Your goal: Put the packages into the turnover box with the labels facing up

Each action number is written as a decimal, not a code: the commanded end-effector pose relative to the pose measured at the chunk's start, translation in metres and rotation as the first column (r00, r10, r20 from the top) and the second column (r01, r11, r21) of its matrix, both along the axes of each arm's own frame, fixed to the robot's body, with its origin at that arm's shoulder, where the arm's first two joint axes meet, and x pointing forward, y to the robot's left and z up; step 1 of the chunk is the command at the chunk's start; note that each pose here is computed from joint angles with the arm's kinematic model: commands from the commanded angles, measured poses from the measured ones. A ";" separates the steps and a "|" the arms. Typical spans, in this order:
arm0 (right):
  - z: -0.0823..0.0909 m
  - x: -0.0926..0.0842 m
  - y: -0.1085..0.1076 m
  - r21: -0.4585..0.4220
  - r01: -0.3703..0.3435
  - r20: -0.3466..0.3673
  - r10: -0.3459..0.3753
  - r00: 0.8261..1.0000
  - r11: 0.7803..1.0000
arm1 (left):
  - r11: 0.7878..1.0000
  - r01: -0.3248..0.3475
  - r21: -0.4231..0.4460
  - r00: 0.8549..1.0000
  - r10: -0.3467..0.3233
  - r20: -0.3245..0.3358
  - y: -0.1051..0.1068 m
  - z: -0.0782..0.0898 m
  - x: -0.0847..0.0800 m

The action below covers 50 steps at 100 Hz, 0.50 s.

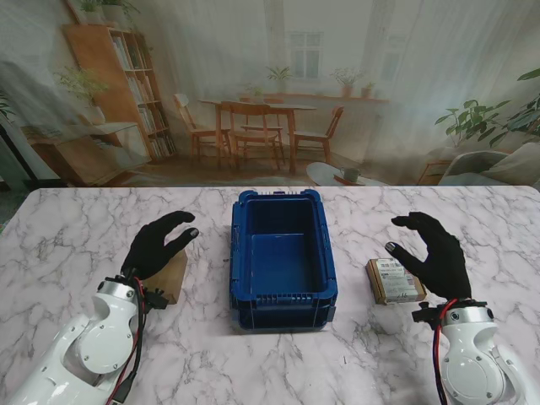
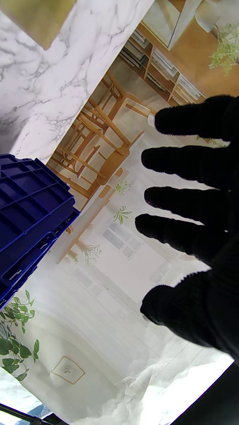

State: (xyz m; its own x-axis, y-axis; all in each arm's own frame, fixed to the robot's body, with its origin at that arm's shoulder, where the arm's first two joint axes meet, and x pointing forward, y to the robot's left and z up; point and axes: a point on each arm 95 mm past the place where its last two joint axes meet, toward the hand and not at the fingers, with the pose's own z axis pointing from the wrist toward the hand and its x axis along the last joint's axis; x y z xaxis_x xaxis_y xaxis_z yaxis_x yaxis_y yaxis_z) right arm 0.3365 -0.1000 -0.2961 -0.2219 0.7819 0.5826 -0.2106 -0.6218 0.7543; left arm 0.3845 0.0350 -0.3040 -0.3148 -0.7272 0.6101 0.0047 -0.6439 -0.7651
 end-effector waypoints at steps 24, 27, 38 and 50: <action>-0.010 0.022 -0.003 -0.264 0.002 -0.093 -0.028 0.995 0.964 | 1.000 0.007 -0.011 1.000 -0.007 -0.007 -0.001 0.000 -0.002; -0.012 0.025 -0.004 -0.302 0.003 -0.107 -0.037 0.994 0.953 | 1.000 0.007 -0.011 1.000 -0.007 -0.008 -0.001 0.000 -0.002; -0.021 0.037 -0.006 -0.414 0.016 -0.134 -0.078 0.988 0.910 | 1.000 0.006 -0.016 1.000 -0.006 -0.014 -0.002 0.000 -0.003; -0.030 0.048 -0.008 -0.471 0.021 -0.173 -0.115 0.978 0.882 | 1.000 0.008 -0.014 1.000 -0.008 -0.017 -0.002 0.000 -0.003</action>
State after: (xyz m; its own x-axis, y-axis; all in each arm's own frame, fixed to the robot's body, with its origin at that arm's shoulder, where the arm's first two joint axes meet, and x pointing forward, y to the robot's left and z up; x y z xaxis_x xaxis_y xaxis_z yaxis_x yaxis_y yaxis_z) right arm 0.3796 -0.1046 -0.3214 -0.0997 0.9789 0.1786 -0.0879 -0.1874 0.9783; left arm 0.3827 0.0357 -0.3031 -0.3104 -0.7185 0.6225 0.0054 -0.6561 -0.7546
